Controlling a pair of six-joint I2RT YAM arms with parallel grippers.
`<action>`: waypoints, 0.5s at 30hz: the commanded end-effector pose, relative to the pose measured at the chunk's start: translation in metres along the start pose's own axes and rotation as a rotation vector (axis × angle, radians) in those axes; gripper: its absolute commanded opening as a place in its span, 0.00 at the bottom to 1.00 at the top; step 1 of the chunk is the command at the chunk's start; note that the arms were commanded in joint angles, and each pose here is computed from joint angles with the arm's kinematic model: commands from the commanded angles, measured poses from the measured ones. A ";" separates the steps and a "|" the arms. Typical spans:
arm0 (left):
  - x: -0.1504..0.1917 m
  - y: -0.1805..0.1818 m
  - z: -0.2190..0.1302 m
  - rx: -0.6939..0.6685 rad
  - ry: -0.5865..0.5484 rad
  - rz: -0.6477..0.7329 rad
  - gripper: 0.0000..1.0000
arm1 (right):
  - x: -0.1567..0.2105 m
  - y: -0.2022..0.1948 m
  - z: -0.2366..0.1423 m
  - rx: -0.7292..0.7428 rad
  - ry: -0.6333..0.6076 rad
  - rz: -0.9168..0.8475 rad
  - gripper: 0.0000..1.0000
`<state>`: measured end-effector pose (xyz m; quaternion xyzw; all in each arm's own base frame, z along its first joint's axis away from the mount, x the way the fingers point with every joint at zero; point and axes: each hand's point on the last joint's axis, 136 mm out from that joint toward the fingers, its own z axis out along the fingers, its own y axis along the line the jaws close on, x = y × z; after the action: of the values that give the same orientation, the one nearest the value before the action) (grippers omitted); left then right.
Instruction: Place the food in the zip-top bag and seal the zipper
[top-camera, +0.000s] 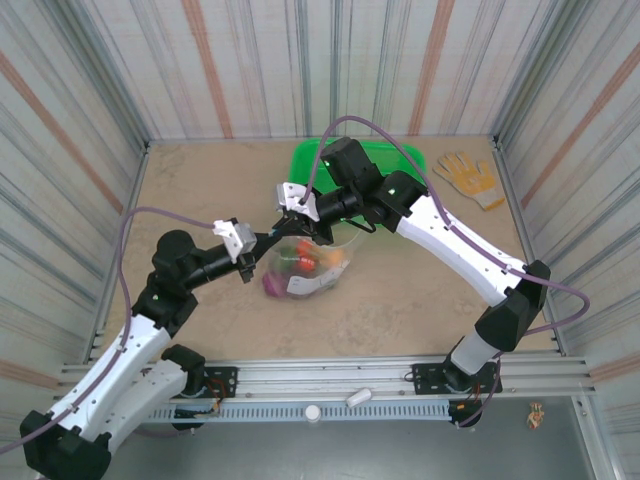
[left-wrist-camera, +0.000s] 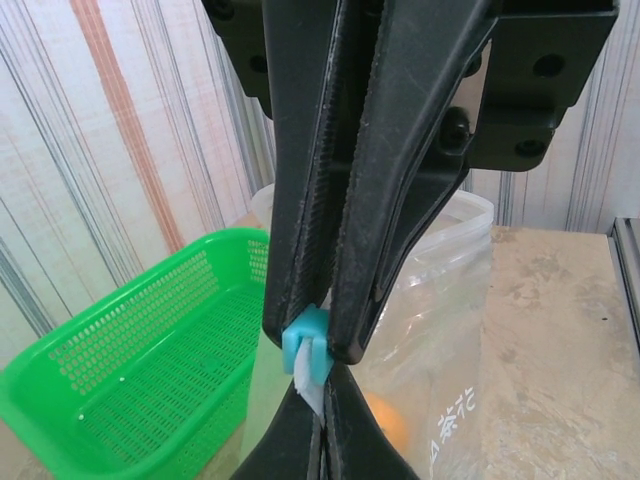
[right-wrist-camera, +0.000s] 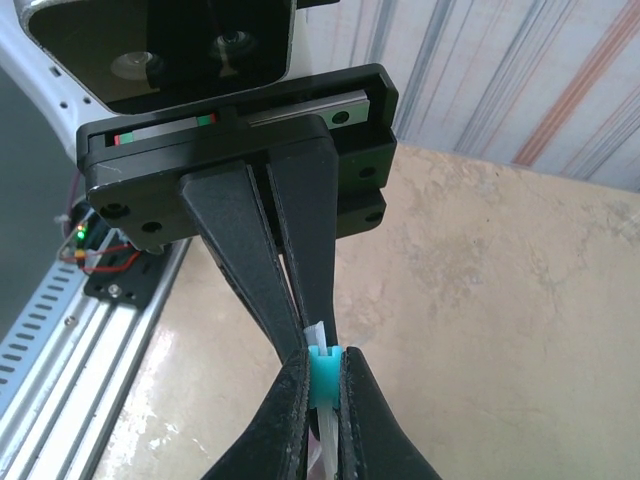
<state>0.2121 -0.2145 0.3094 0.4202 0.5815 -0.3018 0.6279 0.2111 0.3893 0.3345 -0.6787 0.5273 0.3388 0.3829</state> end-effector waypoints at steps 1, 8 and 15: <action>-0.014 0.000 -0.005 -0.020 -0.039 0.054 0.00 | 0.009 -0.004 0.000 0.014 0.025 0.028 0.04; -0.016 0.003 -0.008 -0.047 -0.046 0.057 0.00 | 0.011 -0.010 -0.010 0.064 0.037 0.022 0.02; -0.018 0.003 -0.011 -0.055 -0.057 0.063 0.00 | 0.019 -0.015 -0.016 0.106 0.063 0.029 0.01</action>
<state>0.2141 -0.2096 0.3113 0.4097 0.5865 -0.2890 0.6361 0.2128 0.3886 0.3347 -0.6772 0.5245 0.3328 0.3944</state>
